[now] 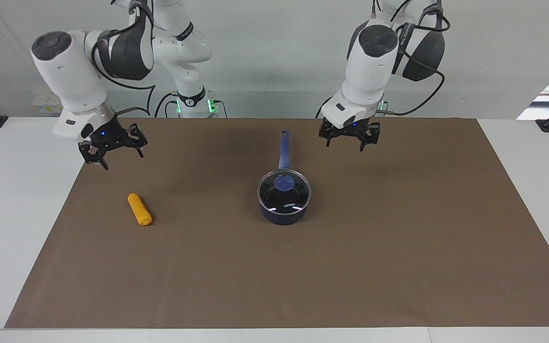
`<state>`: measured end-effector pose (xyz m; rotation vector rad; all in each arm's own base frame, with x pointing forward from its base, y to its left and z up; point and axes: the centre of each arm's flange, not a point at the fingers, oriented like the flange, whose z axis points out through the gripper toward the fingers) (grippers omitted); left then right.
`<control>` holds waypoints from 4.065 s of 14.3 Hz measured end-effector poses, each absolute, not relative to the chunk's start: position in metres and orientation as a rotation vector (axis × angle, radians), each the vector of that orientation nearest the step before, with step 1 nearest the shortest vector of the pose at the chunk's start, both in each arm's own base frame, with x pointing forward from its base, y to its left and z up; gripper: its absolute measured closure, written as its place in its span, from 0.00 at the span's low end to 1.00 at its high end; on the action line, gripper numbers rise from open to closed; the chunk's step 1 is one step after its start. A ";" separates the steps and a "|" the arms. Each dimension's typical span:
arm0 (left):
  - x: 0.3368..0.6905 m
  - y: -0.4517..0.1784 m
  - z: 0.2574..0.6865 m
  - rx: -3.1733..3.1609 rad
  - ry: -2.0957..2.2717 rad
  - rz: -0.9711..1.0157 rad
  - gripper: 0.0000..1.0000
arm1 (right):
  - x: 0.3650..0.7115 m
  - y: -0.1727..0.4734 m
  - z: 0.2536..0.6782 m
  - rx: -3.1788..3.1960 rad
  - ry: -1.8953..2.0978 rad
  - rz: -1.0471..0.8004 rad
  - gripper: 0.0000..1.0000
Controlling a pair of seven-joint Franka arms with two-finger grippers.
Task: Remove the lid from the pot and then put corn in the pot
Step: 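Reach the left gripper to the lid knob while the right gripper reaches the corn, then grasp the lid knob with the left gripper while the right gripper grasps the corn, then lift the lid with the left gripper while the right gripper carries corn over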
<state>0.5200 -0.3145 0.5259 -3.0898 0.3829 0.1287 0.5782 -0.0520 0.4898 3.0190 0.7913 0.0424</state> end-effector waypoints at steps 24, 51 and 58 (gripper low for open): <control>0.529 -0.440 0.433 -3.180 0.244 -0.097 0.04 | 0.599 -0.078 0.293 2.848 1.146 0.032 0.42; 0.599 -0.309 0.477 -3.175 0.015 -0.080 0.56 | 0.592 0.040 0.525 3.157 0.034 0.158 0.65; 0.643 -0.167 0.457 -3.186 0.038 -0.006 0.56 | 0.592 0.218 0.501 3.199 -0.153 0.115 0.65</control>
